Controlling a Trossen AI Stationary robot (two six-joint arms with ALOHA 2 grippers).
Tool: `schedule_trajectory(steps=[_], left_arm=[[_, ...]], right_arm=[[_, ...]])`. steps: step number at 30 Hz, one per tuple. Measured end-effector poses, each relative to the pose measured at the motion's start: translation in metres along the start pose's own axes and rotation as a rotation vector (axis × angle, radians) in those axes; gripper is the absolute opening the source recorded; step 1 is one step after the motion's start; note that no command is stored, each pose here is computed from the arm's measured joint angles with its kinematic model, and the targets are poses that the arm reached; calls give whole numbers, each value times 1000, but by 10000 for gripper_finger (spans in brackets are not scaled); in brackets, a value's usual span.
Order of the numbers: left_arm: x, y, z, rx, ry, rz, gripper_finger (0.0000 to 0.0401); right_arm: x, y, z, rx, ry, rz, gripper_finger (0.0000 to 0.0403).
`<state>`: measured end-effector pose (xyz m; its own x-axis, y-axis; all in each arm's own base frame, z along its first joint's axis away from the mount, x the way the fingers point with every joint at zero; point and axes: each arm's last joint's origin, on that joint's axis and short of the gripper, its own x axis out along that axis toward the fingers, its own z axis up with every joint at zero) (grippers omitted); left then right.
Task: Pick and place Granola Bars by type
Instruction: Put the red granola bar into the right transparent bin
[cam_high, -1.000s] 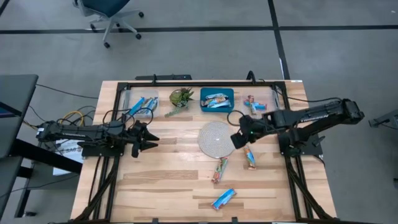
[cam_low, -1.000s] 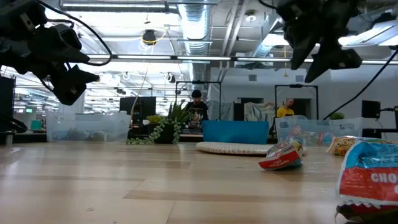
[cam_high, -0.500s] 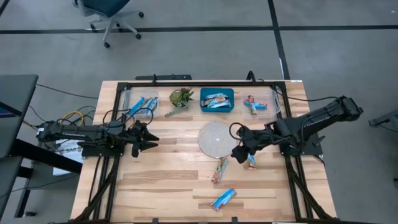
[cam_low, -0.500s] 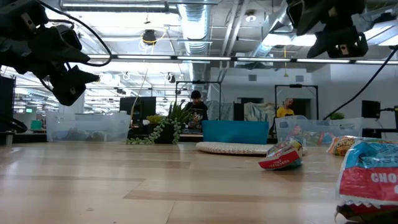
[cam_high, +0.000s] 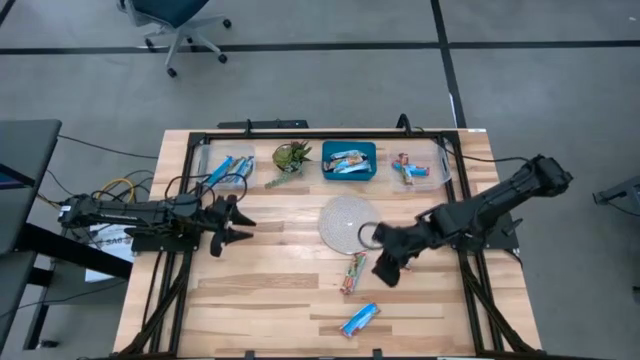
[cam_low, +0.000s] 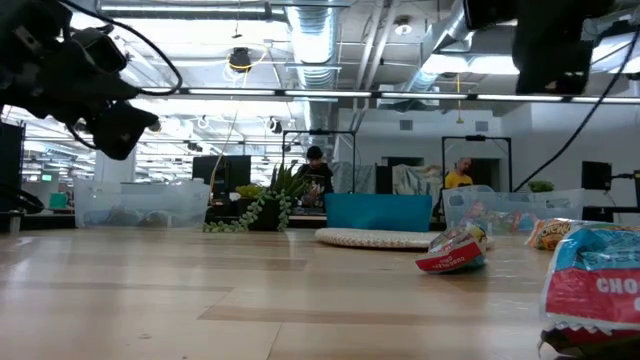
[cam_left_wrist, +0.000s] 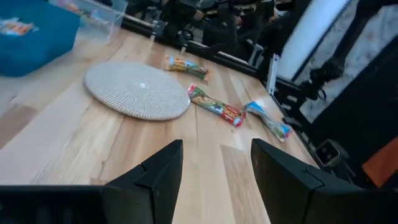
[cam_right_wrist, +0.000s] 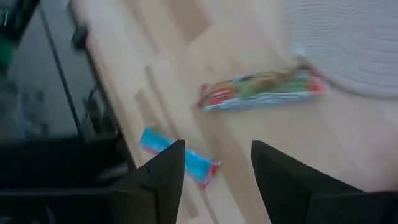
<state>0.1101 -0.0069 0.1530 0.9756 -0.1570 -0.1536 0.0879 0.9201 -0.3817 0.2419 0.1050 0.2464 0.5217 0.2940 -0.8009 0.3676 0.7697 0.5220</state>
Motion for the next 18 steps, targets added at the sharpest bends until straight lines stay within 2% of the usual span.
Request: schedule_trajectory(steps=[3, 10, 14, 18], left_arm=[[0, -1, 0, 35, 3, -22, 183], [0, -1, -1, 25, 13, -21, 183], [0, 0, -1, 29, 11, -17, 183], [0, 0, -1, 21, 11, -16, 183]], right_arm=[[12, 16, -3, -170, 78, -5, 175], [40, 52, -9, -530, 200, -42, 175], [56, 64, -13, -658, 258, -63, 175], [72, 73, -14, -737, 297, -75, 175]])
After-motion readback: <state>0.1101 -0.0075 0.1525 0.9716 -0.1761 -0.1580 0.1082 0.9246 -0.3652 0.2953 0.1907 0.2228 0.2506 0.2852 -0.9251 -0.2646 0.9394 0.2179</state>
